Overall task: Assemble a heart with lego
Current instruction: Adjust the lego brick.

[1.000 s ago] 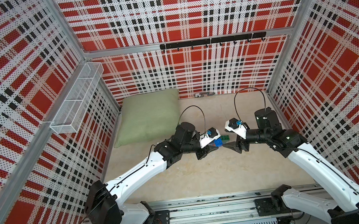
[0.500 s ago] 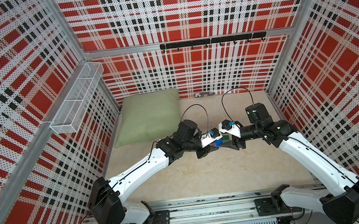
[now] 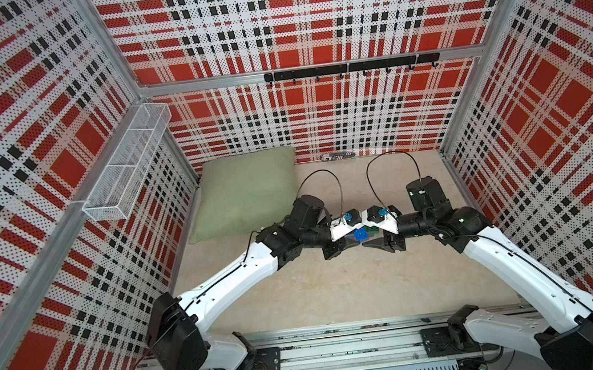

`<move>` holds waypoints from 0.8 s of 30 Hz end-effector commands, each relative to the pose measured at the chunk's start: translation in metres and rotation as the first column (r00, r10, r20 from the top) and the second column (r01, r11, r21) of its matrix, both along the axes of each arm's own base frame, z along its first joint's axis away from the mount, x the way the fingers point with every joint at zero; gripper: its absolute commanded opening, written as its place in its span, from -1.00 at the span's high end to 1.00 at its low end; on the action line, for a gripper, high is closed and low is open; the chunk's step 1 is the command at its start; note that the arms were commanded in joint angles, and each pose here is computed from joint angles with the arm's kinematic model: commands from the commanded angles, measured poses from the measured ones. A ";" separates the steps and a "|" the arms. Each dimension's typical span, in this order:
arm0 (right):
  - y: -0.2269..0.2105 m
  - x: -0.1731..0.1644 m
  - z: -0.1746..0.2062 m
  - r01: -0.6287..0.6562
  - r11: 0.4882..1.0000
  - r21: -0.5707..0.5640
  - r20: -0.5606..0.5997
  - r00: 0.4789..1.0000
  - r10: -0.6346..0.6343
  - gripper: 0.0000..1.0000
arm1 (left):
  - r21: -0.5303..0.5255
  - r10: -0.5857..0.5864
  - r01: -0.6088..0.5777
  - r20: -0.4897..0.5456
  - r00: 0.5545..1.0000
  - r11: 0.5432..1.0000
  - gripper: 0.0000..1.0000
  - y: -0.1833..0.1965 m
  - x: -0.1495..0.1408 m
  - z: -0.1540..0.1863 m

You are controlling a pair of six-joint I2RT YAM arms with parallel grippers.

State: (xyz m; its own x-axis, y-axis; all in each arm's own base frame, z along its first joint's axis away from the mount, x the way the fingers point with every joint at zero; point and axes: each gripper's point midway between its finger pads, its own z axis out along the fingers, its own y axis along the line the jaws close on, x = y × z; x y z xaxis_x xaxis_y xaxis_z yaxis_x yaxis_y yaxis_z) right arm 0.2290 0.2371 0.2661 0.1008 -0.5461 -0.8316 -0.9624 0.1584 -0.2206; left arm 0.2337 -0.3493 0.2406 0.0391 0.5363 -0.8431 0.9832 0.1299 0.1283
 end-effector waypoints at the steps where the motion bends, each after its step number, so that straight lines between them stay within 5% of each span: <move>1: 0.005 0.003 0.001 -0.012 1.000 -0.012 0.022 1.000 0.013 -0.21 | -0.021 -0.037 0.037 0.017 0.999 0.999 0.64 -0.006 -0.004 0.012; 24: 0.005 -0.003 0.013 -0.007 0.999 0.043 0.098 0.995 0.003 -0.14 | -0.067 -0.011 0.014 0.051 0.999 0.998 0.64 0.009 0.004 0.024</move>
